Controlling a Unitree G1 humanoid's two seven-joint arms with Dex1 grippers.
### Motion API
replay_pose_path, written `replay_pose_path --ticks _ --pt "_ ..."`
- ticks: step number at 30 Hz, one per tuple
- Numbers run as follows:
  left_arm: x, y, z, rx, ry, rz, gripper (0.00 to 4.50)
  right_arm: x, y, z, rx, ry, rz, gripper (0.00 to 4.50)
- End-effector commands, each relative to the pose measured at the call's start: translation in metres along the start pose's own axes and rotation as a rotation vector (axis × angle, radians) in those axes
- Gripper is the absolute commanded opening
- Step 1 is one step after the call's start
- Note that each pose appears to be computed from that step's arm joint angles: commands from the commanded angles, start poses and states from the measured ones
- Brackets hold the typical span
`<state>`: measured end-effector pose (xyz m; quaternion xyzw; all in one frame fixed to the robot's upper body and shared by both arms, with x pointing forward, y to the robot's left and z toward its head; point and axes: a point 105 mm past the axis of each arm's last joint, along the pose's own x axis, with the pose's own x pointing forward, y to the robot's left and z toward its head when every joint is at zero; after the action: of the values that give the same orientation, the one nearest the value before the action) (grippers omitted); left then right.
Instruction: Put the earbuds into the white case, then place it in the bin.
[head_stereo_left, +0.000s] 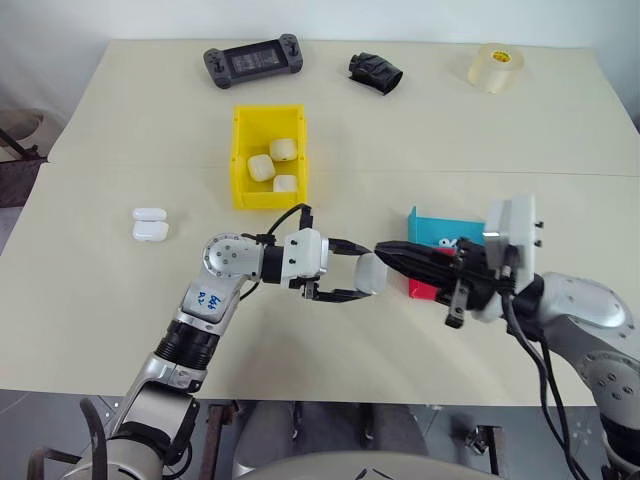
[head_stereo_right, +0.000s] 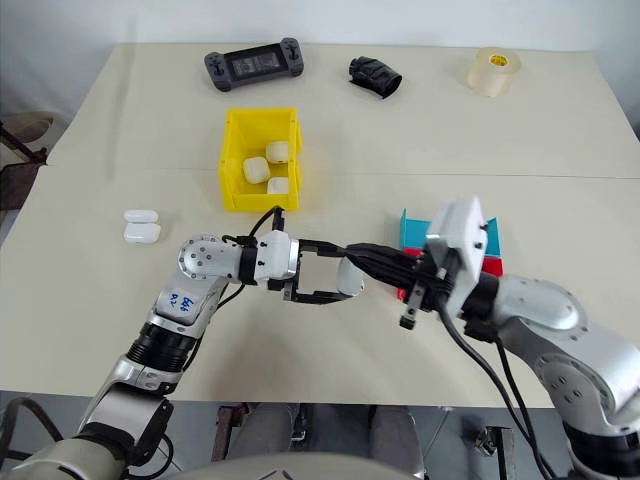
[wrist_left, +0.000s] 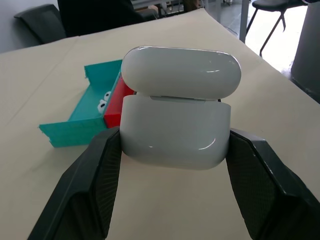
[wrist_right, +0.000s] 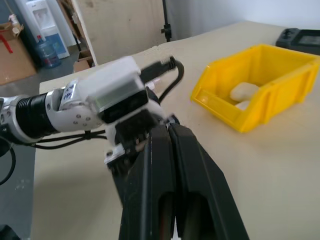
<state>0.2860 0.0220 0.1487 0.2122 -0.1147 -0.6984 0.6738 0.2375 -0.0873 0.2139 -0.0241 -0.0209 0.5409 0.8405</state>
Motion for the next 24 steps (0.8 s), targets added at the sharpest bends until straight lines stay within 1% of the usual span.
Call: replay_pose_path --ticks 1,4,8,10,12,14,16,17,19,22,23,24 --pt "0.005 0.003 0.019 0.065 -0.044 0.003 2.77 0.004 0.005 -0.01 0.03 0.034 0.025 0.05" --pt "0.001 0.009 0.023 0.071 -0.062 0.045 2.77 -0.005 0.001 -0.02 0.039 0.057 0.003 0.05" --pt "-0.005 0.013 0.022 0.071 -0.07 0.086 2.77 -0.021 -0.006 -0.025 0.039 0.053 -0.035 0.05" --pt "-0.014 0.016 0.02 0.013 -0.091 0.129 2.77 -0.033 -0.007 -0.024 0.061 0.007 -0.05 0.05" --pt "-0.028 0.027 0.02 -0.041 -0.124 0.24 2.77 -0.043 0.0 -0.021 0.053 -0.049 -0.018 0.05" --pt "-0.043 0.039 0.018 -0.092 -0.141 0.383 2.77 -0.053 0.004 -0.021 0.122 -0.079 -0.018 0.05" --pt "-0.058 0.048 0.017 -0.124 -0.157 0.507 2.77 -0.061 0.001 -0.023 0.124 -0.075 -0.073 0.42" --pt "-0.067 0.054 0.016 -0.138 -0.158 0.589 2.77 -0.066 -0.001 -0.025 0.082 -0.059 -0.095 0.64" --pt "-0.084 0.066 0.014 -0.165 -0.151 0.739 2.77 -0.073 -0.003 -0.027 0.05 -0.042 -0.12 1.27" --pt "-0.106 0.084 -0.001 -0.196 -0.035 0.959 2.77 -0.085 -0.013 -0.026 -0.007 -0.036 -0.198 2.32" --pt "-0.111 0.09 -0.002 -0.17 -0.005 0.998 2.77 -0.092 -0.02 -0.024 -0.038 -0.038 -0.246 2.68" --pt "-0.114 0.095 0.001 -0.137 -0.003 1.032 2.77 -0.097 -0.025 -0.022 -0.042 -0.049 -0.284 3.01"
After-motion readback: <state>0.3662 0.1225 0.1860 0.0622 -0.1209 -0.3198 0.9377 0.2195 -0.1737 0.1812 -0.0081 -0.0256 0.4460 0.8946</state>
